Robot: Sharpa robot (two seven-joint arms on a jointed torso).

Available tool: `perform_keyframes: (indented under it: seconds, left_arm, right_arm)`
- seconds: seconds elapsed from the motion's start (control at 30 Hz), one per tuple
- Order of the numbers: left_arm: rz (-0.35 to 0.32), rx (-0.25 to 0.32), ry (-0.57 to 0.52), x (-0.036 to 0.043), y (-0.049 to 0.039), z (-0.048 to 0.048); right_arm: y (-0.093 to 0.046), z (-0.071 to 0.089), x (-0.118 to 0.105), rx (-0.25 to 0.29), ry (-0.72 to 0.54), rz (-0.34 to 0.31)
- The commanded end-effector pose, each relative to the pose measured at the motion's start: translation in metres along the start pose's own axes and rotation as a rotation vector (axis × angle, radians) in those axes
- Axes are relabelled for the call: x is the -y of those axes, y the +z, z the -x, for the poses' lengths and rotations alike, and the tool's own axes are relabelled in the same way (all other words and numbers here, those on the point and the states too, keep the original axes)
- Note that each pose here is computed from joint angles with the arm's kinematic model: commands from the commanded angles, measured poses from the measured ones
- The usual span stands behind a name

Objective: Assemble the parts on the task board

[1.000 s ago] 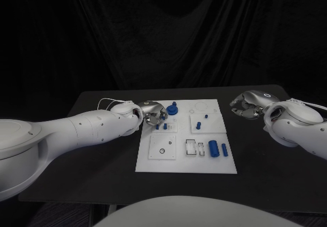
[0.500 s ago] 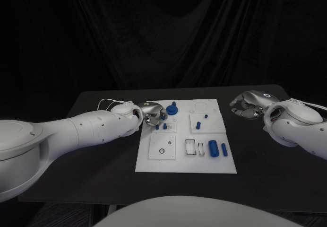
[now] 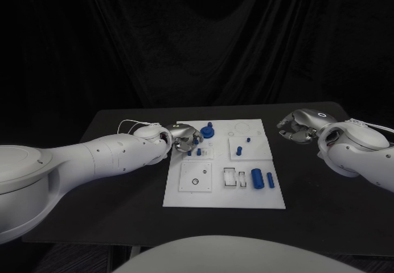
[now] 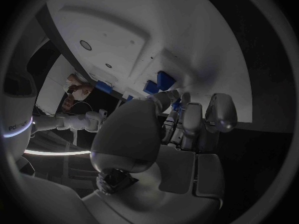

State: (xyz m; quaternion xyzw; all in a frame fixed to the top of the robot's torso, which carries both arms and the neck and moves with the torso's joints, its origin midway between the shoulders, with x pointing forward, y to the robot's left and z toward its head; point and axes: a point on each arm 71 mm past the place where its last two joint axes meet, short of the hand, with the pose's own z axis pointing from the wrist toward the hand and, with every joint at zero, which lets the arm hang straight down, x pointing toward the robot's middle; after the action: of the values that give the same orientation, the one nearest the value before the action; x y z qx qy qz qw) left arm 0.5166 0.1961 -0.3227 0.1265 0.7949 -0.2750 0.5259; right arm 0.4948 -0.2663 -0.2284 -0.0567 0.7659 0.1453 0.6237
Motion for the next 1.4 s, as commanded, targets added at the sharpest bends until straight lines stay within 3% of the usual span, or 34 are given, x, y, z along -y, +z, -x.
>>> perform_keyframes:
  seconds: [0.03,0.27,0.53,0.67,0.8,0.9,0.93,1.03,1.17,1.27,1.4]
  left_arm:
    - [-0.003,0.035,0.005,-0.0005,-0.0008,0.0014]
    - [-0.022,0.126,0.031,-0.0049,-0.0051,0.0084]
    - [-0.065,0.246,0.067,-0.0146,-0.0237,0.0266]
    - [-0.063,0.299,0.09,-0.0253,-0.0393,0.0441]
    - [-0.054,0.353,0.111,-0.0397,-0.0636,0.0594]
    - [-0.09,0.381,0.13,-0.0447,-0.0804,0.0638]
    - [-0.12,0.396,0.14,-0.0461,-0.0913,0.0652]
    - [-0.171,0.411,0.135,-0.0443,-0.1093,0.0654]
    - [-0.208,0.425,0.021,-0.0402,-0.1217,0.0642]
    - [-0.236,0.422,-0.165,-0.0404,-0.1276,0.0602]
    - [-0.296,0.419,-0.491,-0.0426,-0.1331,0.0503]
  right_arm:
    - [-0.001,-0.001,0.001,-0.005,-0.002,-0.006]
    - [-0.002,-0.001,0.002,-0.005,-0.002,-0.008]
    - [-0.004,0.0,0.005,-0.001,0.0,-0.014]
    - [-0.004,0.003,0.004,0.011,0.001,-0.015]
    - [-0.001,0.013,0.0,0.035,0.0,-0.001]
    - [0.002,0.023,-0.008,0.056,-0.003,0.029]
    - [0.004,0.029,-0.013,0.067,-0.005,0.05]
    - [0.005,0.036,-0.022,0.081,-0.006,0.087]
    - [0.007,0.04,-0.033,0.086,-0.005,0.126]
    - [0.009,0.036,-0.04,0.065,-0.008,0.142]
    - [0.013,0.026,-0.046,0.03,-0.027,0.159]
